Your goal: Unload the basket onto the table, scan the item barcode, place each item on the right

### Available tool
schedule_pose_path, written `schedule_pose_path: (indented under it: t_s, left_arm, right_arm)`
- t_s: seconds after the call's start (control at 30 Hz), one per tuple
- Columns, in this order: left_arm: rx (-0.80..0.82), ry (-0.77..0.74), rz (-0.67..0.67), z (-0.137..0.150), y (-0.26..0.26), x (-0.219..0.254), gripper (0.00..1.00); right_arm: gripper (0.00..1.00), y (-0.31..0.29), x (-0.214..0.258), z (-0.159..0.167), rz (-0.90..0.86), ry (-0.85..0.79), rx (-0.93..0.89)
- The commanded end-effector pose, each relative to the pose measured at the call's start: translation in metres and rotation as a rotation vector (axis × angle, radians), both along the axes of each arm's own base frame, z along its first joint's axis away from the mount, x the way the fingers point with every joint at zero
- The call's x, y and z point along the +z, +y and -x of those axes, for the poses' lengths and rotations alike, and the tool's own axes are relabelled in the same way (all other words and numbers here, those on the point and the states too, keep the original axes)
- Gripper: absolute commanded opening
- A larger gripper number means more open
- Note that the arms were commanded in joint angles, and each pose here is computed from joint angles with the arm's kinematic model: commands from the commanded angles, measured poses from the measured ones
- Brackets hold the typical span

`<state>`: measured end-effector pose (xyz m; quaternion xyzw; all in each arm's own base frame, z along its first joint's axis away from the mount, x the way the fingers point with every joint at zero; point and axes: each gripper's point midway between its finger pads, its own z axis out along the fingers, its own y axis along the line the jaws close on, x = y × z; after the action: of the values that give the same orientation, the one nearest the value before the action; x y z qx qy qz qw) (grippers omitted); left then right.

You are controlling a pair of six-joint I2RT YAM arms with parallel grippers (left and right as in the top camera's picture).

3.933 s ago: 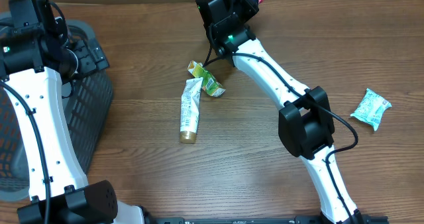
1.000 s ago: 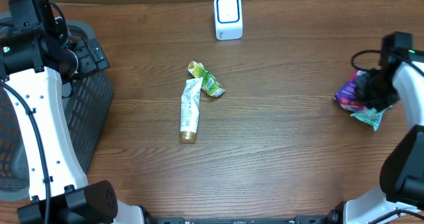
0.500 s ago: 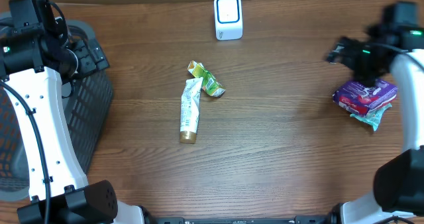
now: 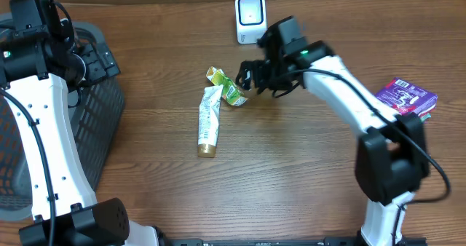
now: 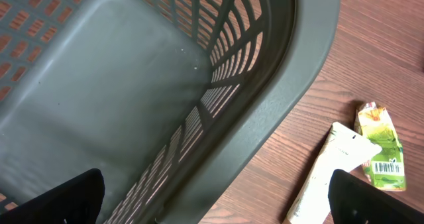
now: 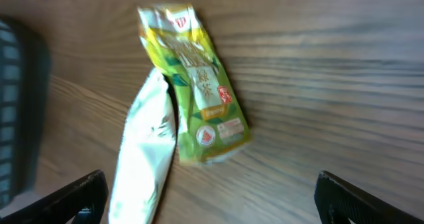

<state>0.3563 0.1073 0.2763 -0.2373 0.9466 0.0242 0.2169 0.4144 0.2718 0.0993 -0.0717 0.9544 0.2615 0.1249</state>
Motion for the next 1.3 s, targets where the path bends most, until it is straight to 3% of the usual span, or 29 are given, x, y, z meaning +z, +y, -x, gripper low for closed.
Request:
schedule_pose_path:
  t_s: [0.0, 0.2, 0.3, 0.47, 0.57, 0.7, 0.83, 1.07, 1.17, 1.2, 1.27]
  left_arm:
    - [0.012, -0.008, 0.007, -0.001, 0.001, 0.001, 1.0]
    - [0.012, -0.007, 0.007, -0.001, 0.001, 0.001, 1.0]
    - [0.012, -0.008, 0.007, -0.001, 0.001, 0.001, 1.0]
    - [0.012, -0.008, 0.007, -0.001, 0.001, 0.001, 0.99]
    - [0.012, -0.008, 0.007, -0.001, 0.001, 0.001, 0.99]
    - [0.012, -0.008, 0.007, -0.001, 0.001, 0.001, 1.0]
    - [0.012, -0.007, 0.007, -0.001, 0.001, 0.001, 0.99]
    - [0.012, -0.007, 0.007, -0.001, 0.001, 0.001, 1.0]
    - [0.012, -0.008, 0.007, -0.001, 0.001, 0.001, 1.0]
    - [0.012, -0.007, 0.007, -0.001, 0.001, 0.001, 1.0]
    - [0.012, -0.008, 0.007, -0.001, 0.001, 0.001, 0.99]
  right_arm:
    - [1.0, 0.014, -0.026, 0.002, -0.015, 0.045, 0.009]
    - [0.91, 0.035, -0.058, -0.009, -0.033, 0.023, 0.023]
    - [0.77, 0.039, -0.072, -0.011, -0.038, 0.04, 0.003]
    - [0.65, 0.04, -0.079, 0.007, -0.04, 0.129, 0.017]
    - [0.39, 0.041, -0.078, 0.016, -0.051, 0.164, 0.032]
    - [0.2, 0.037, -0.064, 0.02, -0.033, 0.156, 0.039]
    - [0.21, 0.015, -0.047, 0.031, 0.138, 0.094, 0.045]
    - [0.29, -0.046, -0.025, 0.043, 0.674, -0.107, -0.06]
    - [0.53, -0.041, -0.029, 0.051, 0.733, -0.13, -0.082]
    - [0.7, -0.035, -0.032, 0.056, 0.73, -0.127, -0.076]
    - [0.76, -0.028, -0.033, 0.061, 0.73, -0.133, -0.057]
